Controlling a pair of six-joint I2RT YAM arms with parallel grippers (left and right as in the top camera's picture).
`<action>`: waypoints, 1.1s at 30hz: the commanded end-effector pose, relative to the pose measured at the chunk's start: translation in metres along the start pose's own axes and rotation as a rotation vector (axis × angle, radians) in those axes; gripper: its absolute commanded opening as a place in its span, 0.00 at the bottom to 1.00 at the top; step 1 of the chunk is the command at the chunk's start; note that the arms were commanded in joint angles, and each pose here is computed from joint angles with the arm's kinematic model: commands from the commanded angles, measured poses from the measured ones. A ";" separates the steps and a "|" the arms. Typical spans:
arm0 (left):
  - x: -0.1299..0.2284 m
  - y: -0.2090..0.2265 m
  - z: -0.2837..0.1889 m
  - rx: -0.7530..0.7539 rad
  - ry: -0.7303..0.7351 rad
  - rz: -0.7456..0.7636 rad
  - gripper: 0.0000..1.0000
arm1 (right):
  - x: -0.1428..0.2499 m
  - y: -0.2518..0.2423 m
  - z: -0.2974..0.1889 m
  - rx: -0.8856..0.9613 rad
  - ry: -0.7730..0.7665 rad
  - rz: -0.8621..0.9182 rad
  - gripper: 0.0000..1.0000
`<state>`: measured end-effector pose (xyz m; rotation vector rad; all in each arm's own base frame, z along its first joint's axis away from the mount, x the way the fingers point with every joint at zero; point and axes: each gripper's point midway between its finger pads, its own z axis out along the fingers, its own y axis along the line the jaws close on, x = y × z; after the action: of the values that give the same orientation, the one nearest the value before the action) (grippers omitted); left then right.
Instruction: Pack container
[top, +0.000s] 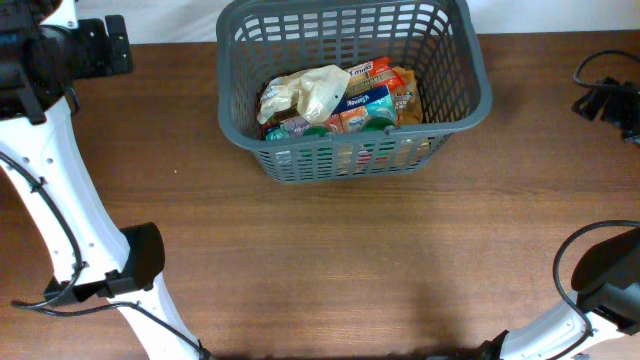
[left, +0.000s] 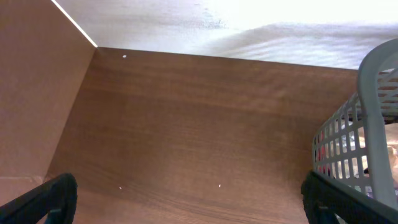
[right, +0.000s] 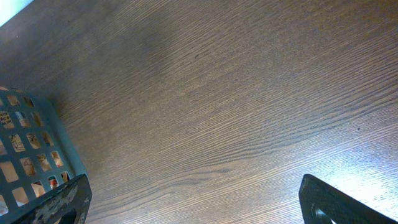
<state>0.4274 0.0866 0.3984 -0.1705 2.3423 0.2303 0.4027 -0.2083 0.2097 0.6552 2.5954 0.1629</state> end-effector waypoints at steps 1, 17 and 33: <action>0.002 0.001 0.004 -0.005 0.013 -0.017 0.99 | 0.000 0.007 -0.004 -0.009 -0.008 -0.003 0.99; 0.002 0.001 0.004 -0.005 0.013 -0.017 0.99 | 0.037 0.169 -0.178 -0.198 -0.373 -0.371 0.99; 0.002 0.001 0.004 -0.005 0.013 -0.017 0.99 | 0.147 0.187 -0.380 -0.367 -0.903 -0.546 0.99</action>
<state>0.4272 0.0863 0.3980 -0.1727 2.3443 0.2285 0.2296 0.0268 0.5044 -0.1309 1.8507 0.1716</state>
